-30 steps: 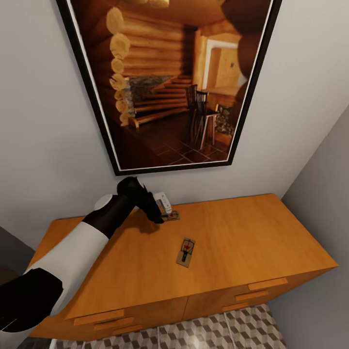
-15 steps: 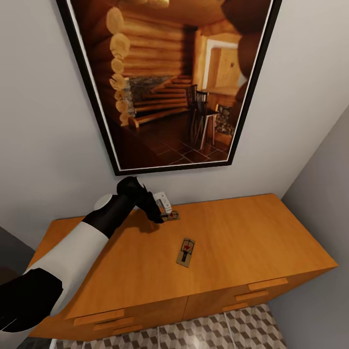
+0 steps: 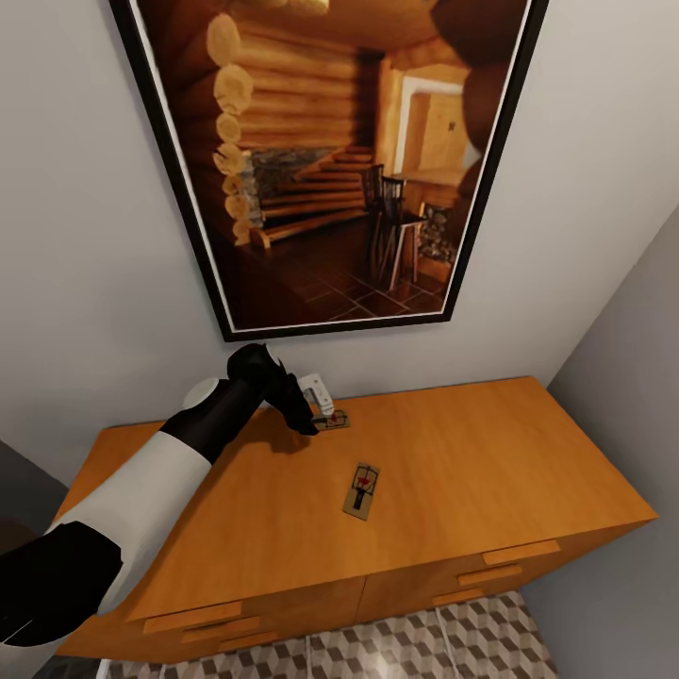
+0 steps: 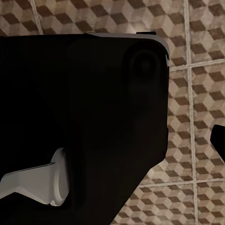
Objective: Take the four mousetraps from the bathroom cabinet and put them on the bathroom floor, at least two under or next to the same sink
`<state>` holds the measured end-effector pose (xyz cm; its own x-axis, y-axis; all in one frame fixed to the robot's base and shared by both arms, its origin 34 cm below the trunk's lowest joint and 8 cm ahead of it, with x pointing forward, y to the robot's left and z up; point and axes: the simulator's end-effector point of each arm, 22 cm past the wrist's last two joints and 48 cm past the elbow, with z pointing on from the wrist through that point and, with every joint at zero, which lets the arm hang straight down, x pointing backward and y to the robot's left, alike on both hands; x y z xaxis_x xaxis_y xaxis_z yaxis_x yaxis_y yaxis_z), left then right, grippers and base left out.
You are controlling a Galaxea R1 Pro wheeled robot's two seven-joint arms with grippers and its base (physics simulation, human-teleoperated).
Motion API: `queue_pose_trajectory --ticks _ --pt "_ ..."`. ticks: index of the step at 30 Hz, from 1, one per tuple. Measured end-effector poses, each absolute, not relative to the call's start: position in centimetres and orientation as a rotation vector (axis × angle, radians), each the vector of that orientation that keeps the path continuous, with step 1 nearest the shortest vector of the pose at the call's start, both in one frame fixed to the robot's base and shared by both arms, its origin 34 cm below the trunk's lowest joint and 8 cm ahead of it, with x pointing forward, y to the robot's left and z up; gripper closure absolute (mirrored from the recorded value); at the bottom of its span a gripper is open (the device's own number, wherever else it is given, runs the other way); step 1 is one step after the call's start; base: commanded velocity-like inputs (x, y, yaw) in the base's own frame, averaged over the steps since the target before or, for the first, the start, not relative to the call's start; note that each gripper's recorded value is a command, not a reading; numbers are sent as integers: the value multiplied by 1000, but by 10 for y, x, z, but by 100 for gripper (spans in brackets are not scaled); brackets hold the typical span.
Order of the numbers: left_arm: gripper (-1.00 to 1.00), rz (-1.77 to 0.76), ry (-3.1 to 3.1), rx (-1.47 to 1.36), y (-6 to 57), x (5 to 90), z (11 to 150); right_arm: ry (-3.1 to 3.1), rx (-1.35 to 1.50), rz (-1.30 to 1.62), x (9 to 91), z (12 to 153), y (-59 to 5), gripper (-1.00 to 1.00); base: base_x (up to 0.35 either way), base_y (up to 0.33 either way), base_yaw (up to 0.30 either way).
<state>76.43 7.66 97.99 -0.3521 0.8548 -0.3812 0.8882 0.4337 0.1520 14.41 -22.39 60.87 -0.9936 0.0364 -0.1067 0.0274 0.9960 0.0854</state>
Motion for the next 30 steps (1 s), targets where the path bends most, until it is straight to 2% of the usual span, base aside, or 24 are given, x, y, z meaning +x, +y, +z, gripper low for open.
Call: queue_pose_trajectory --ticks 30 --pt "-100 -137 2313 1487 77 763 959 3061 51 128 132 608 -224 -100 0 0 0"
